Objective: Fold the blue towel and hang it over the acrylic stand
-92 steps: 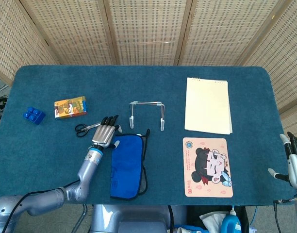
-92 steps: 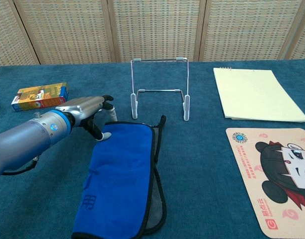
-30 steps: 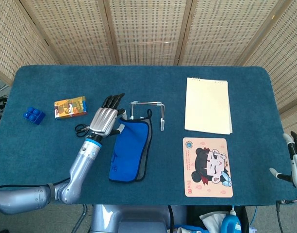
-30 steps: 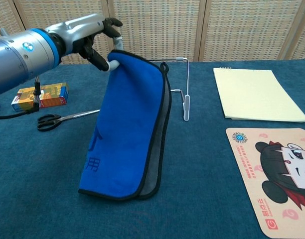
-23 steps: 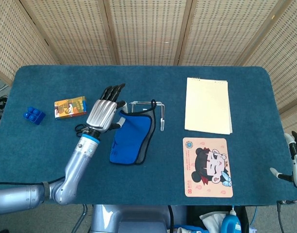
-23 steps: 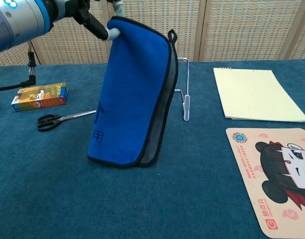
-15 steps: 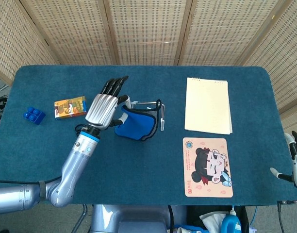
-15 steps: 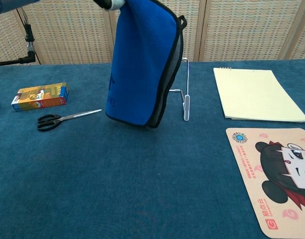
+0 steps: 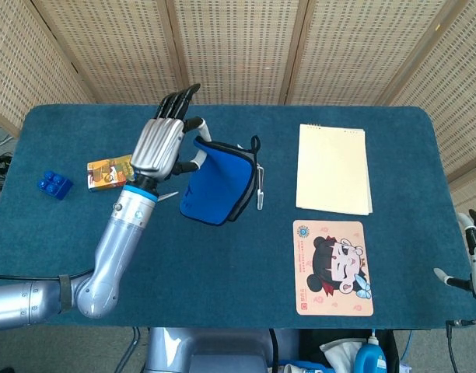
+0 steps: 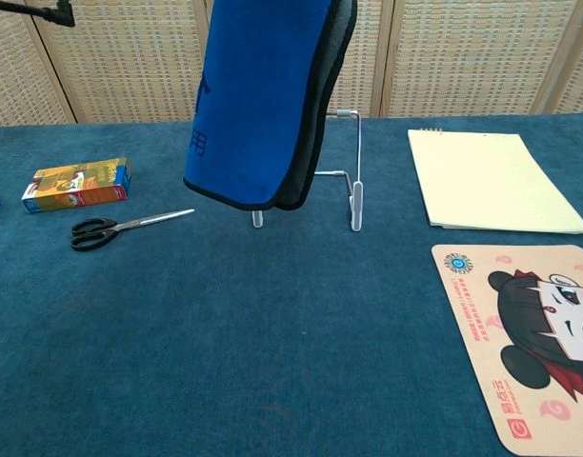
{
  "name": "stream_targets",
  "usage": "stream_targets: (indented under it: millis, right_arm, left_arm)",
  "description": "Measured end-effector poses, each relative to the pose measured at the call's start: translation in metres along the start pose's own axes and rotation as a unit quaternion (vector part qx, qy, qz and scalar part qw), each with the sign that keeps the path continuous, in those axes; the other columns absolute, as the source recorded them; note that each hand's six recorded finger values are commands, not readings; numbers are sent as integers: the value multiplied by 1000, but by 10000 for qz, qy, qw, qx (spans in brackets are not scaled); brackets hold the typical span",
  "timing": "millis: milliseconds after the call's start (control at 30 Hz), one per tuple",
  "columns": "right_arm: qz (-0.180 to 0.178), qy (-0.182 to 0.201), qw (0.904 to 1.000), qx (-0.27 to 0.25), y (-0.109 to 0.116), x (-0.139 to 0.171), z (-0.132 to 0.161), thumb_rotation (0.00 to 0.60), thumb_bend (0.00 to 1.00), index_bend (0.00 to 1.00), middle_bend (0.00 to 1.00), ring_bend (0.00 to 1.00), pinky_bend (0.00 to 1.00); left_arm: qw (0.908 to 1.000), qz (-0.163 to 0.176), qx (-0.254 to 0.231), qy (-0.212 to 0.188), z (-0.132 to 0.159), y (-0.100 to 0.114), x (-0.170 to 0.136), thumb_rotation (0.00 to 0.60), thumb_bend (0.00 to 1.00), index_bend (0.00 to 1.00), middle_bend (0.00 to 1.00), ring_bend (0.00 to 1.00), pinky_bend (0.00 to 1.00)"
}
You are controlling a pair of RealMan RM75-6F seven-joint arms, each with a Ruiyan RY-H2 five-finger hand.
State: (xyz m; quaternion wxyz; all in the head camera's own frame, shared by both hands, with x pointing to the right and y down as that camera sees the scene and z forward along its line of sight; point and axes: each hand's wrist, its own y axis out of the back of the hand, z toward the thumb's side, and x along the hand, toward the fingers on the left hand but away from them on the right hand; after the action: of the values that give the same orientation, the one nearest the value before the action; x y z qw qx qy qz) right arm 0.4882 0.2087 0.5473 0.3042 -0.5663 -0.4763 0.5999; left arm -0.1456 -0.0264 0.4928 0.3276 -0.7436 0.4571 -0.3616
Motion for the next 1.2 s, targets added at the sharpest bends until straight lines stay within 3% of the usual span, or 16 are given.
stream_targets:
  millis: [133,367,633,833,1200]
  right_arm:
    - [21,-48,10000,-25,-1,-2,-3,600,0,0,0,0,0]
    - [107,-143,9998,-24,-5,-6,-9,600,0,0,0,0,0]
    - [137,-221,9997,-10,-8,-10,-14,600,0,0,0,0,0]
    - [200,-325,9992,76,-13,-12,-19,600,0,0,0,0,0]
    - [296,-461,9983,219,-22,-17,-24,600,0,0,0,0,0]
  left_arm:
    - [9996,36,-282,94,12,8,17,600,444,910,0,0,0]
    - [9973,413,-612,40,44,38,44,600,444,914,0,0,0]
    - [9930,699,-848,434,45,50,77,600,444,915,0,0,0]
    - [9894,714,-1015,752,30,38,106,600,444,914,0,0,0]
    - [9830,353,-1511,986,16,-19,149,600,445,915,0,0,0]
